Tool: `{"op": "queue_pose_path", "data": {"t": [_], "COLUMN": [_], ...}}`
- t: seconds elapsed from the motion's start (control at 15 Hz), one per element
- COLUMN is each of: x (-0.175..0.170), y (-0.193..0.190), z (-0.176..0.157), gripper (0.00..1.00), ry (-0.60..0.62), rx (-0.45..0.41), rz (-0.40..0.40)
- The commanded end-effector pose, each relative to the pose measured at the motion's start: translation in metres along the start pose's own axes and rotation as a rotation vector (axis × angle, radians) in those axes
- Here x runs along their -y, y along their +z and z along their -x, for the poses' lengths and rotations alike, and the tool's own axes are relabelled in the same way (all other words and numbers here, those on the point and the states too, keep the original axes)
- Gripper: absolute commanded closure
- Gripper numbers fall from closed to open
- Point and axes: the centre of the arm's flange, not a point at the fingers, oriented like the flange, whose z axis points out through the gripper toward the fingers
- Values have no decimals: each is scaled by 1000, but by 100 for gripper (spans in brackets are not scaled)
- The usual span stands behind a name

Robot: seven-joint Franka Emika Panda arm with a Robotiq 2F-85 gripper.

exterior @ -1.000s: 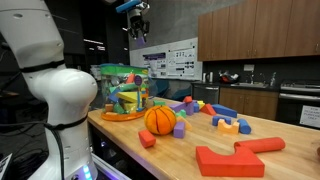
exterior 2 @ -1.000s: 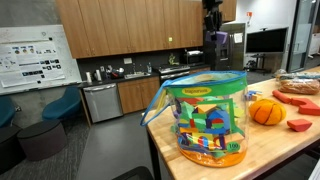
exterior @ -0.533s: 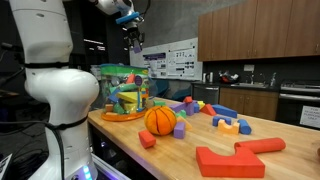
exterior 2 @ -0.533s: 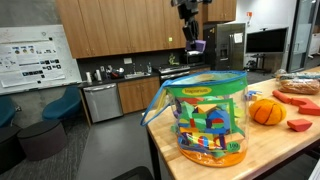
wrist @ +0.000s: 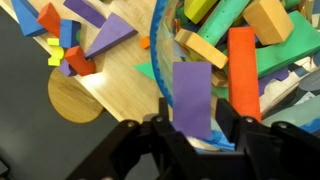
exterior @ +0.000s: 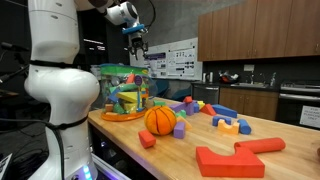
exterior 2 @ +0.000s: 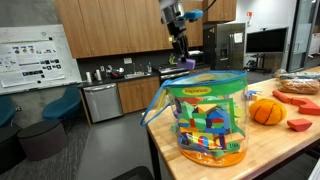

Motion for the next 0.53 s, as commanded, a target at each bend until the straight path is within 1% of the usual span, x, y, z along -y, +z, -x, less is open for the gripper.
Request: {"op": "queue_pose_path", "data": {"t": [0.0, 0.07, 0.13, 0.47], "x": [-2, -3, -3, -4], "y": [3, 4, 4, 1], "z": [-2, -3, -3, -3], "gripper": [42, 34, 33, 33], "ry": [2, 3, 4, 5], "rx": [5, 7, 5, -1], "rz": [-2, -3, -3, -2]}}
